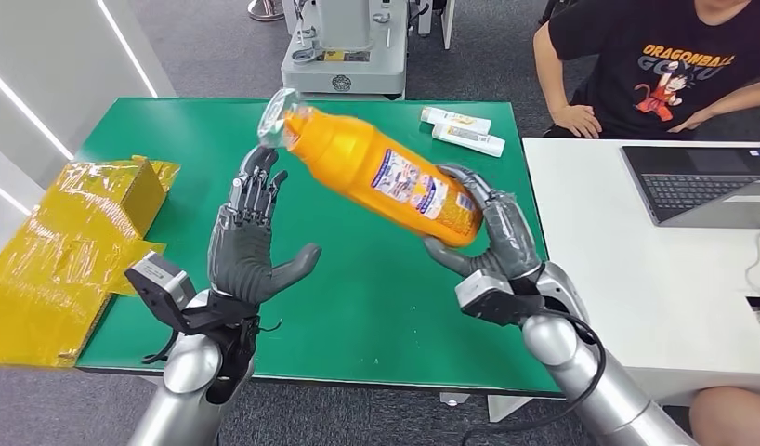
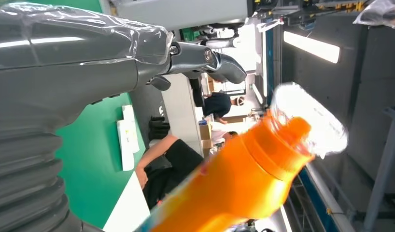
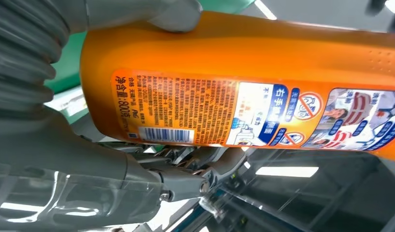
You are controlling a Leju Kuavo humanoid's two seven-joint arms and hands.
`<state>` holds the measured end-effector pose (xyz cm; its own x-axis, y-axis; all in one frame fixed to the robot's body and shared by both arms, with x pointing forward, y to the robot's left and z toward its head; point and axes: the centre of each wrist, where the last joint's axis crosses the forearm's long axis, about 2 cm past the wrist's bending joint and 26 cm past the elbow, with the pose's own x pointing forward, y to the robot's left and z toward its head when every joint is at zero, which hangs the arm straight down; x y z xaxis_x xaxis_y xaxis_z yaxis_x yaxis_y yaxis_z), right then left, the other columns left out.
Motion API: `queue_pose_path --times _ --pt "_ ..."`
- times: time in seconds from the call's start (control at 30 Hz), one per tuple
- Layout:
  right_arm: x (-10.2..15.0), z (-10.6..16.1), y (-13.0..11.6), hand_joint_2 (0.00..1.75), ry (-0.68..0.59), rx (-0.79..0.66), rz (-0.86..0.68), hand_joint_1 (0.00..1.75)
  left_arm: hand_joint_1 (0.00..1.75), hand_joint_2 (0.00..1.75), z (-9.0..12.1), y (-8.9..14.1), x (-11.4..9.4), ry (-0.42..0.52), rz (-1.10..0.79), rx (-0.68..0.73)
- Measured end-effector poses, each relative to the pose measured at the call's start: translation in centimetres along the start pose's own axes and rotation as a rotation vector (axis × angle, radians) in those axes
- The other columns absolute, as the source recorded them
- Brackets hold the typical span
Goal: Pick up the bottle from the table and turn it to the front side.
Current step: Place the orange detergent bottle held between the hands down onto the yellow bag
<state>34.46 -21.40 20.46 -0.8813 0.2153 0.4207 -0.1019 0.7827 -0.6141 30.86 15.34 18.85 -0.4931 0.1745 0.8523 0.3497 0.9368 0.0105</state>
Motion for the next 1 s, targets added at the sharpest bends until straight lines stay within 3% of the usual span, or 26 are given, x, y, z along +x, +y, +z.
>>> queue_pose_path --times 0.43,1.0 --pt "1.4 -2.0 3.4 1.75 -0.024 0.059 -0.094 1.75 0.00 1.75 -0.6 -0.9 -0.4 0.050 0.052 -0.045" --pt "0.3 -0.9 5.4 1.75 0.042 0.145 -0.144 1.75 0.00 1.75 -1.1 -1.4 -1.2 0.086 0.086 -0.057"
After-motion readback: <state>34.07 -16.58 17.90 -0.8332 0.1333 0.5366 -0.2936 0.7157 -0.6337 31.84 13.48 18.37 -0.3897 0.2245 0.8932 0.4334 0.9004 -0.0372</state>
